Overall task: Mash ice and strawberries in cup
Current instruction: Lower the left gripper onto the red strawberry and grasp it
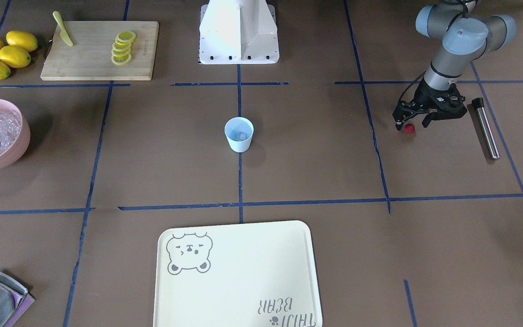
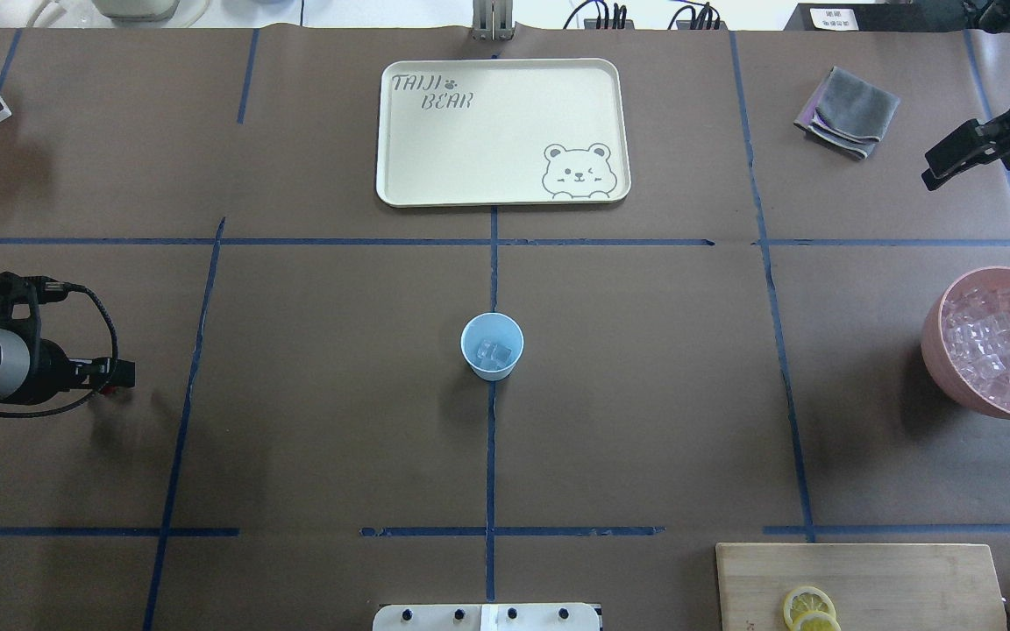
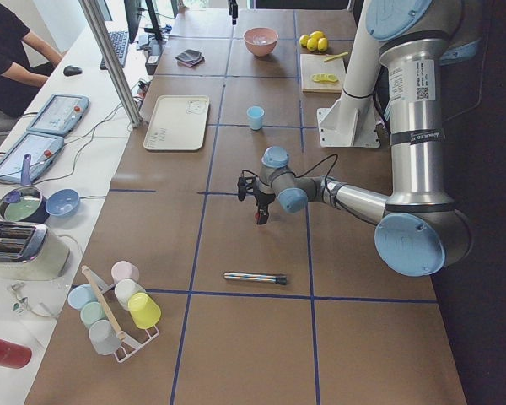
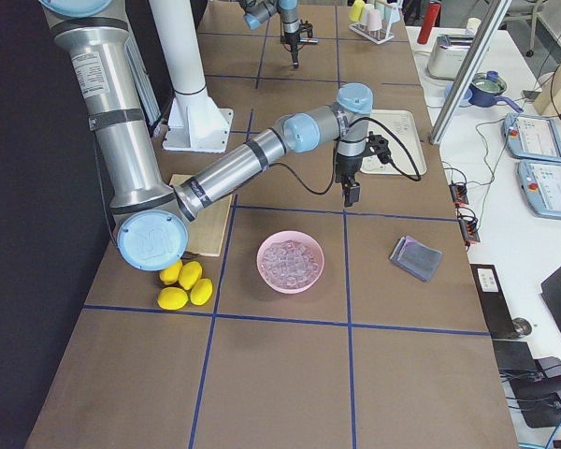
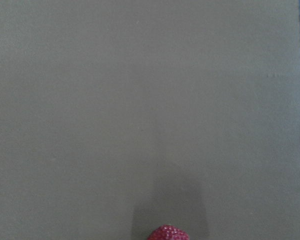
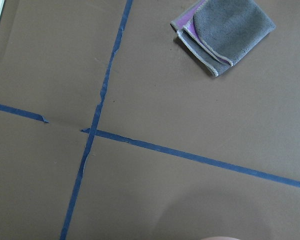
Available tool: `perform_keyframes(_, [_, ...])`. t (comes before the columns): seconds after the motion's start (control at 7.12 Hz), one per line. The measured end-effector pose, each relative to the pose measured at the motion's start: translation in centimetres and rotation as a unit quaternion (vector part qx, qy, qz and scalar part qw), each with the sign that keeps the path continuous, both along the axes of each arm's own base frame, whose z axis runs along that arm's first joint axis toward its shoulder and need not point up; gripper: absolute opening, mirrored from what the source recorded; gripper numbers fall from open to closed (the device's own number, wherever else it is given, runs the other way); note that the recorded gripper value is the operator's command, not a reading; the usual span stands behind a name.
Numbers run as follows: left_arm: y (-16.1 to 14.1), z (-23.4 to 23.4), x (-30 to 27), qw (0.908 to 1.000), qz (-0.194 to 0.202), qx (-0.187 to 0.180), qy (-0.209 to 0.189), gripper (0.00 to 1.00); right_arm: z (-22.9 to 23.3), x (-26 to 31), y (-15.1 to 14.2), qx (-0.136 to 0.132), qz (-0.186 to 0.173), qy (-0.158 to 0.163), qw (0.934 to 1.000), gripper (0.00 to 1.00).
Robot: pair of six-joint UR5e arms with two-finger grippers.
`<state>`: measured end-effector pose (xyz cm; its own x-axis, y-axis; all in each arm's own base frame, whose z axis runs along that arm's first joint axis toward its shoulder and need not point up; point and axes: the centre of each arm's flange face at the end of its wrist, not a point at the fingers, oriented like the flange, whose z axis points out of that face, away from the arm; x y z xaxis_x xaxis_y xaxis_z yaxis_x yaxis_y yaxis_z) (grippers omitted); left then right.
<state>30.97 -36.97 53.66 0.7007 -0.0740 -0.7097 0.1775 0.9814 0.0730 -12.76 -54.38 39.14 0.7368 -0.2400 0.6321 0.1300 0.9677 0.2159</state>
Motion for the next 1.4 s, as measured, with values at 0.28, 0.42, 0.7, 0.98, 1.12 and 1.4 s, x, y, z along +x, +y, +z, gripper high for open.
perform_keyframes(0.28, [0.0, 0.0, 0.0, 1.0, 0.0, -0.001, -0.001, 0.38, -0.1, 0.0, 0.0, 0.001, 0.0, 0.0, 1.0, 1.0])
perform_keyframes(0.42, [0.0, 0.1, 0.0, 1.0, 0.0, -0.001, -0.002, 0.19, -0.1, 0.0, -0.1, 0.001, 0.0, 0.0, 1.0, 1.0])
perform_keyframes(0.7, [0.0, 0.2, 0.0, 1.0, 0.001, -0.002, -0.003, 0.0, -0.2, 0.0, -0.1, 0.001, 0.001, 0.0, 1.0, 1.0])
perform_keyframes(0.98, [0.2, -1.4, -0.6, 1.0, 0.003, 0.001, 0.008, 0.0, -0.2, 0.0, 0.0, 0.001, 0.001, -0.001, 1.0, 1.0])
perform_keyframes(1.12, [0.4, -3.2, -1.0, 0.9998, 0.008, -0.003, 0.015, 0.0, -0.2, 0.0, 0.0, 0.001, 0.0, -0.001, 1.0, 1.0])
perform_keyframes(1.4, [0.3, -8.4, -0.9, 0.9996, 0.015, -0.011, 0.02, 0.0, 0.7, 0.8, 0.3, -0.004, 0.002, 0.001, 1.0, 1.0])
